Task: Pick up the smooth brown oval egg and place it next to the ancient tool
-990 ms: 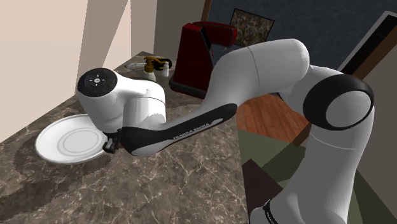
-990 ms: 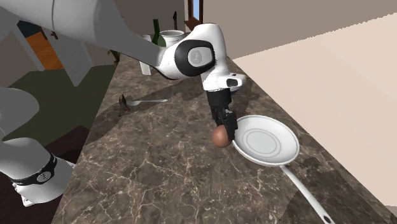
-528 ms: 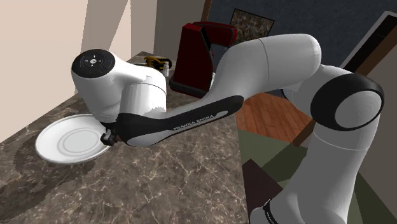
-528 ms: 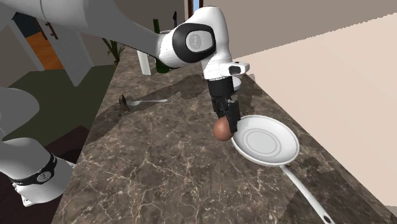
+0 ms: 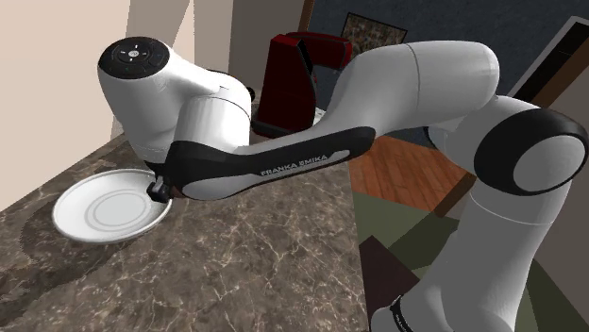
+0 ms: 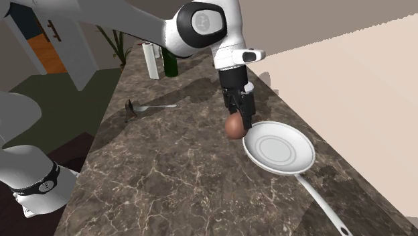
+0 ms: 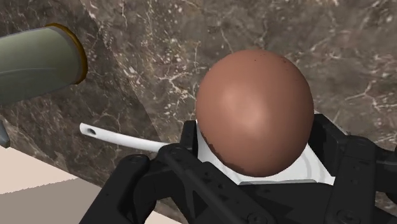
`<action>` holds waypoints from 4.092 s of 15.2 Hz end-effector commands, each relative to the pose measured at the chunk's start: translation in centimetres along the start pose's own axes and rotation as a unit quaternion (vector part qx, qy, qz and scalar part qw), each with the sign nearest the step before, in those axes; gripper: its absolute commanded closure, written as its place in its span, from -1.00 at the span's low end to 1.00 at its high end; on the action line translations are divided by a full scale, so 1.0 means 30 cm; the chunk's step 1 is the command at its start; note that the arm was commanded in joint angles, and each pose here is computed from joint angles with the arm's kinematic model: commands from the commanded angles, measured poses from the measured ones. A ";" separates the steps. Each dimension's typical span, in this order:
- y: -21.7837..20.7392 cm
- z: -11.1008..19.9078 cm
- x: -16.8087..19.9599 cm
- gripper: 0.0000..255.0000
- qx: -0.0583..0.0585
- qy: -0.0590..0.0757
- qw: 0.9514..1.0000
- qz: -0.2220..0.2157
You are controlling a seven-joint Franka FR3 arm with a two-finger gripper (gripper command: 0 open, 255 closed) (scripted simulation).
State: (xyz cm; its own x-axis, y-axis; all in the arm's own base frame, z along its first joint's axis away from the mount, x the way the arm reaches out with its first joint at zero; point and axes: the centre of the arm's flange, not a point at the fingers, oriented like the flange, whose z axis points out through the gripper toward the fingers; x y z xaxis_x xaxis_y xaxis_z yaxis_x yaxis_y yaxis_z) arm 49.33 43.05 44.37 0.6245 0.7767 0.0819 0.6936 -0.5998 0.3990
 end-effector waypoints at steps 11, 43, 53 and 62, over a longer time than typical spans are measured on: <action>-0.272 -0.195 -0.220 1.00 0.000 0.000 1.000 0.000; -1.056 -0.401 -0.785 1.00 0.000 0.000 1.000 0.000; -1.126 -0.240 -0.799 1.00 0.000 0.000 1.000 0.000; -1.161 -0.161 -0.806 1.00 0.000 0.000 1.000 0.000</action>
State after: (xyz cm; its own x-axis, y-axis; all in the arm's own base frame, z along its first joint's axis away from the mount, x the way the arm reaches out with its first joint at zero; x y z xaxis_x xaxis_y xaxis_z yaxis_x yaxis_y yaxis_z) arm 8.33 46.08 32.93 0.6244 0.7768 0.0813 0.6938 -0.5995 0.3990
